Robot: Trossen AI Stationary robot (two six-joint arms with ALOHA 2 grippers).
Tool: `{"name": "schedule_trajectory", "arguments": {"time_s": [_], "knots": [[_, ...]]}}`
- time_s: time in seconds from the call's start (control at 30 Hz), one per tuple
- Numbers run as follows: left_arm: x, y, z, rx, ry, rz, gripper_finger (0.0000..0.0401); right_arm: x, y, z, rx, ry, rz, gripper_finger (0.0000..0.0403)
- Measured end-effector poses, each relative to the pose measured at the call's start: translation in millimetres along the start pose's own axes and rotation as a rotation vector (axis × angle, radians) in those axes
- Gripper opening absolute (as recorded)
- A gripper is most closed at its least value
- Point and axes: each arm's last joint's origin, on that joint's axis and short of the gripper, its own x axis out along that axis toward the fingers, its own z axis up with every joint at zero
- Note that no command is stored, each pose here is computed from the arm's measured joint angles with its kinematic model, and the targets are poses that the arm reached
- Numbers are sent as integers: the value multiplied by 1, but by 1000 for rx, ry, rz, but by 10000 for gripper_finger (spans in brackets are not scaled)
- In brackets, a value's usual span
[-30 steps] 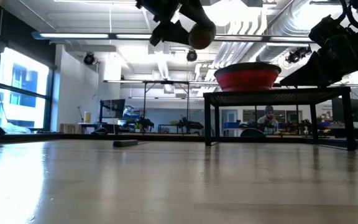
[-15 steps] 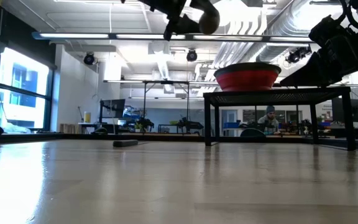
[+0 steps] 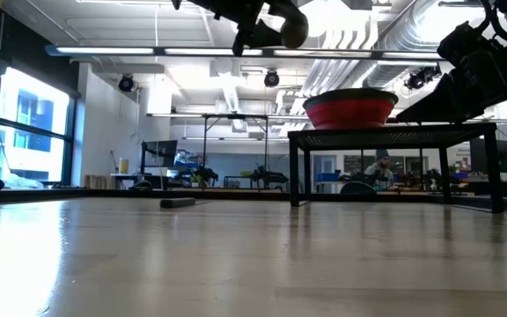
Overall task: Pick & Place Fruit
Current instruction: Put the brown kiwi into the red strainer bowl on the shelf
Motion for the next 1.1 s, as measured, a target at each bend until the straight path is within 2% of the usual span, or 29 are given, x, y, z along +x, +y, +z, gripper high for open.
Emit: {"name": "schedule_trajectory", "arguments": {"time_s": [0.17, 0.5, 0.67, 1.1], "knots": [[0, -1, 0, 12, 13, -67, 246, 0, 1, 2, 17, -18, 9, 3], [0, -4, -1, 24, 31, -145, 246, -2, 4, 19, 120, -161, 71, 3], [0, -5, 0, 90, 27, -180, 246, -2, 5, 22, 139, -187, 97, 2], [-1, -8, 12, 97, -96, -217, 246, -3, 6, 24, 139, -200, 149, 2]]}}
